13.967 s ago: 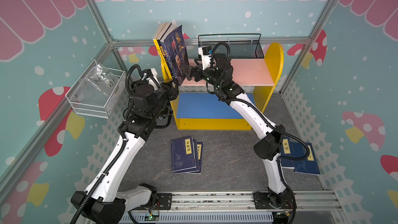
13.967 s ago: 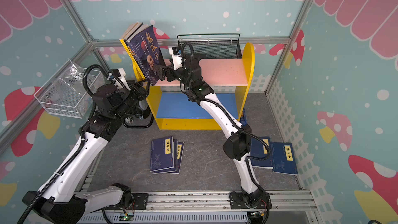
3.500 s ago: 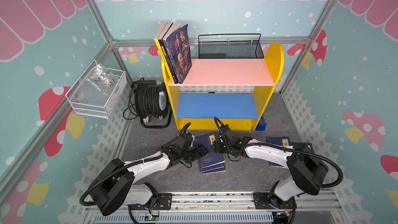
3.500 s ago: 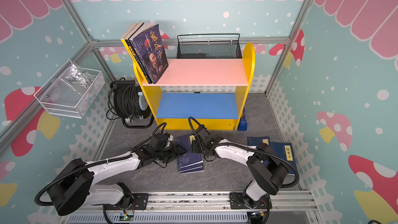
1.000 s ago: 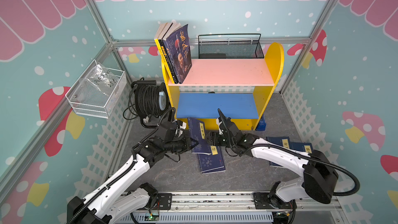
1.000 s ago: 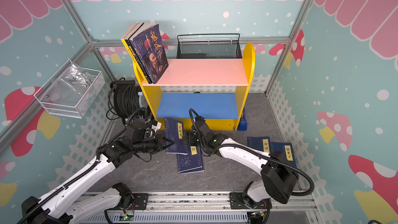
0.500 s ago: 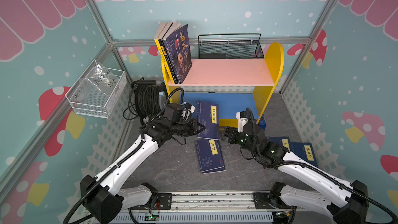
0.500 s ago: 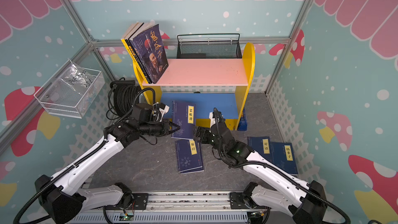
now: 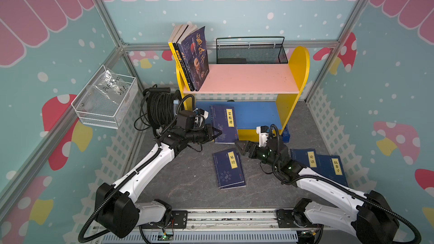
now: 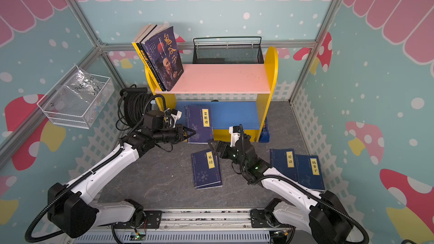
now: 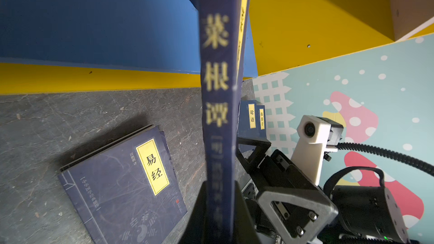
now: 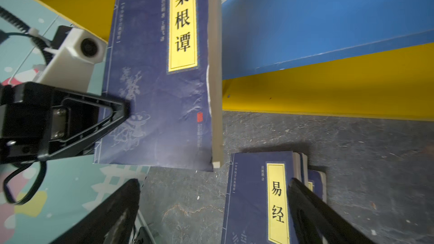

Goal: Stacking books/files
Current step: Place the book on the bookshelf.

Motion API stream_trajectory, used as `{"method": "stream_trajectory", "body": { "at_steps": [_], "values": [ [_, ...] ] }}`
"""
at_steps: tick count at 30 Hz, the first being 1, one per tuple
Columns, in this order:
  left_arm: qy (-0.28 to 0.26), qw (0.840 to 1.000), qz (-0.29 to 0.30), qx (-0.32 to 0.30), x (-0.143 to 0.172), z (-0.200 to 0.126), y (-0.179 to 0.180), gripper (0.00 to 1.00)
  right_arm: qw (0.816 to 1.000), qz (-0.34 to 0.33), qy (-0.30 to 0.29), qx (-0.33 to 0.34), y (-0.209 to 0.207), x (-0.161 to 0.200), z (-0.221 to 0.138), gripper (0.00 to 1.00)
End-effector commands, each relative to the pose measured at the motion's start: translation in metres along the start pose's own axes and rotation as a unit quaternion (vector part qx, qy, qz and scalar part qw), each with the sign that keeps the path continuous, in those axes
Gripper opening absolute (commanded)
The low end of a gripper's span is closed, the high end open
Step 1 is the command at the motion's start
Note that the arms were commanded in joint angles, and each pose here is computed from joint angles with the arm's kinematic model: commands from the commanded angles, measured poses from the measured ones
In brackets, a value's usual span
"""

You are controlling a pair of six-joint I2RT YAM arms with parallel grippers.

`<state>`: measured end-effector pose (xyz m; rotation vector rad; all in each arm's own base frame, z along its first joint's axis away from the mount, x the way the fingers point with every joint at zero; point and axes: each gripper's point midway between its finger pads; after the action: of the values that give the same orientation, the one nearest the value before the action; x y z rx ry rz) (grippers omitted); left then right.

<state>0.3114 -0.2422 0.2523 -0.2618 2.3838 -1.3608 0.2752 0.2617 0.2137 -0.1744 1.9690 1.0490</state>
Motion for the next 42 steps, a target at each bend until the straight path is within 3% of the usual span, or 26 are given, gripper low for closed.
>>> {"method": "stream_trajectory", "body": {
  "at_steps": [1, 8, 20, 38, 42],
  "values": [
    [-0.001, 0.999, 0.013, 0.049, -0.003, -0.005, -0.023, 0.0, 0.993, -0.013, -0.02, -0.12, 0.043, -0.014, 0.001, 1.0],
    [-0.001, 0.997, -0.004, 0.08, -0.009, -0.015, -0.029, 0.0, 0.983, -0.008, 0.003, -0.182, 0.057, -0.006, 0.015, 0.97],
    [0.028, 0.992, -0.007, 0.12, 0.002, -0.034, -0.041, 0.0, 0.965, -0.007, 0.001, -0.263, 0.074, -0.011, 0.006, 0.97],
    [0.022, 0.989, -0.014, 0.144, 0.007, -0.058, -0.053, 0.0, 0.964, -0.005, -0.022, -0.266, 0.069, -0.023, 0.0, 0.99],
    [0.026, 0.989, -0.012, 0.148, 0.01, -0.06, -0.054, 0.0, 0.96, 0.012, -0.027, -0.278, 0.071, -0.027, -0.002, 0.95]
  ]
}}
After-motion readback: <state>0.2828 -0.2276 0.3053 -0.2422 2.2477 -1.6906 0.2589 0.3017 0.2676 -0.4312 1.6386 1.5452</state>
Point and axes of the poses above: each gripper's point midway between its finger pads, its own z axis out along the fingers, its own y axis along the line the jaws close on, x = y × z, and after that the axes turned 10 degrees about -z, right-handed
